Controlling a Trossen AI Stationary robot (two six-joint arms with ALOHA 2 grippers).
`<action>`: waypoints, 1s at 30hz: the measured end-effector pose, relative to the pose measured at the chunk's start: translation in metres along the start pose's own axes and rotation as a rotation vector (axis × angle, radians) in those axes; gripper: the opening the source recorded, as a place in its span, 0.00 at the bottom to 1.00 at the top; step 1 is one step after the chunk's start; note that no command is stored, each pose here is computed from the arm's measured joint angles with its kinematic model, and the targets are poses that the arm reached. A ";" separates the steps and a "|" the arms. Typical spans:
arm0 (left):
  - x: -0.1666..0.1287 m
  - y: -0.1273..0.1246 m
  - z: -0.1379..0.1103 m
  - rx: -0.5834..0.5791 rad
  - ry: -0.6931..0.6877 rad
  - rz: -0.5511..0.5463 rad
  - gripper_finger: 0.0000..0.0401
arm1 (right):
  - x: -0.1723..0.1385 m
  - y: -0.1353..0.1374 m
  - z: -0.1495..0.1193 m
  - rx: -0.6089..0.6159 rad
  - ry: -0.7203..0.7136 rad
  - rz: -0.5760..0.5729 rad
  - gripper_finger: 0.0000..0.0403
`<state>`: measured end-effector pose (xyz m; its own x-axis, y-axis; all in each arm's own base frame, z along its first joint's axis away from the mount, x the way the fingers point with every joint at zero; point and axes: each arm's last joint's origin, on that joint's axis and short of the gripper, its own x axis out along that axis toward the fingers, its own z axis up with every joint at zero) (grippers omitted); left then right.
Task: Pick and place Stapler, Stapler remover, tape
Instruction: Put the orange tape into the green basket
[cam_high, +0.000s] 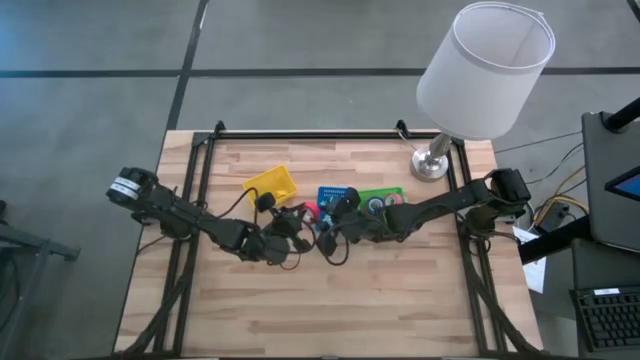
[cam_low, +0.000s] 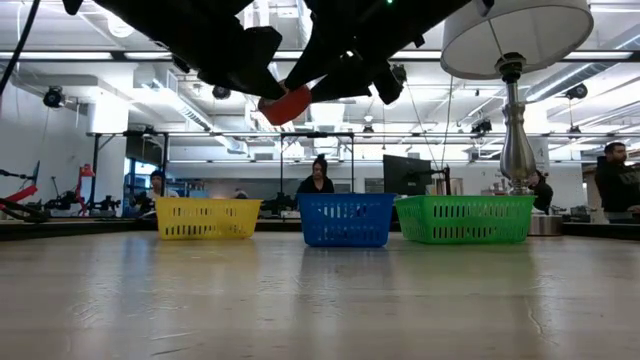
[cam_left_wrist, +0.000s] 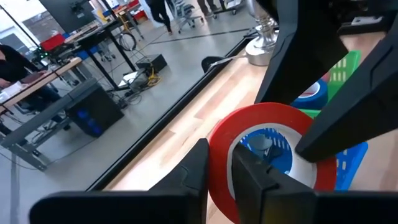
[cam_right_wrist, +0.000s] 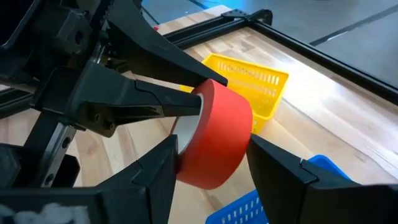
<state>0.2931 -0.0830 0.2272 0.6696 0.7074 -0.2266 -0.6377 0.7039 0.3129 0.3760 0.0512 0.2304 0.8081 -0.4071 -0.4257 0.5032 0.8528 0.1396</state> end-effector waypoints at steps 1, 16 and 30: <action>0.000 0.000 0.001 -0.005 -0.003 -0.004 0.12 | 0.000 0.000 0.000 0.000 -0.001 0.002 0.46; 0.000 -0.001 0.001 -0.008 -0.008 -0.018 0.13 | 0.000 0.000 -0.001 -0.071 0.012 0.015 0.32; 0.000 -0.001 -0.002 0.026 0.018 -0.060 0.23 | 0.000 -0.002 -0.007 -0.115 0.067 0.007 0.33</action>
<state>0.2935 -0.0838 0.2248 0.6989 0.6655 -0.2620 -0.5868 0.7430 0.3219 0.3728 0.0520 0.2241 0.7877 -0.3813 -0.4839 0.4558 0.8891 0.0413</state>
